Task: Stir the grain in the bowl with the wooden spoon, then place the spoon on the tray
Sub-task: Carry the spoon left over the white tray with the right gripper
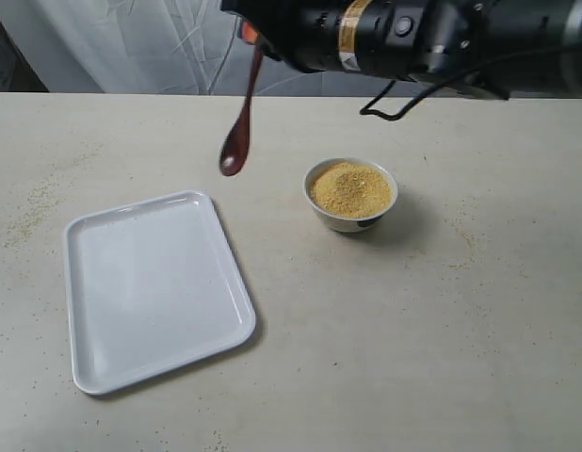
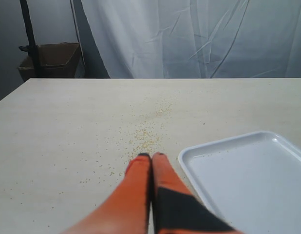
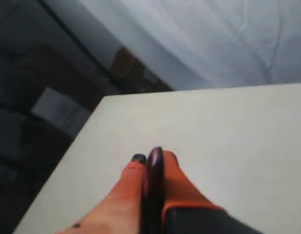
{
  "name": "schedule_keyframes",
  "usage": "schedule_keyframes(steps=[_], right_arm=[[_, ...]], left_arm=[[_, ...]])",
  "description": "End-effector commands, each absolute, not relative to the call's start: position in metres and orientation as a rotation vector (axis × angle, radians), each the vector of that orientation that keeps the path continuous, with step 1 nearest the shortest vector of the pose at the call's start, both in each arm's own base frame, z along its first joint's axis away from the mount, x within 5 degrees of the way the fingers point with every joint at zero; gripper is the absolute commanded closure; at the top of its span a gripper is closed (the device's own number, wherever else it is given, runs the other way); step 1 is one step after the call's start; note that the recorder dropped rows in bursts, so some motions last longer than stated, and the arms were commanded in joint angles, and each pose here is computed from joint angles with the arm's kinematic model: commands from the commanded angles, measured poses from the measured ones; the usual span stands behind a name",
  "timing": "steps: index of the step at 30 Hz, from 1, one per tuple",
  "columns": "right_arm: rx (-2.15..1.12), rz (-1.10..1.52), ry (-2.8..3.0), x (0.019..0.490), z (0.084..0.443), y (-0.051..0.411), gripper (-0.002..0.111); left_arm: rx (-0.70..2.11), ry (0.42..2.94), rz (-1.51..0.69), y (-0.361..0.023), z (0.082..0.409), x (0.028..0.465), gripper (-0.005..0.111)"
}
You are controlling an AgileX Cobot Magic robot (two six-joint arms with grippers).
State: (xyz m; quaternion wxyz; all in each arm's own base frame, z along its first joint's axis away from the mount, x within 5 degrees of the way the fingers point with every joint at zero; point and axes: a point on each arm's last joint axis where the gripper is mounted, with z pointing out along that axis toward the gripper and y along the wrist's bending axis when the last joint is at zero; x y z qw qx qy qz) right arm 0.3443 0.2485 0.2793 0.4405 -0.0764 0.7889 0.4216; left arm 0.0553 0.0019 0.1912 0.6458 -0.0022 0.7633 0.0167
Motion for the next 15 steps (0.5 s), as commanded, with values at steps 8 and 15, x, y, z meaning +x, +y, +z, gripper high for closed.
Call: schedule_keyframes(steps=[8,15], right_arm=[[-0.676,1.683,2.192,0.342,0.185,0.343,0.109],[-0.7,1.371,2.337,0.339,0.123,0.372,0.085]], left_arm=[[-0.007,1.723,0.042,0.002,0.191,0.055,0.107],[-0.007,1.723,0.042,0.002,0.191,0.055,0.107]])
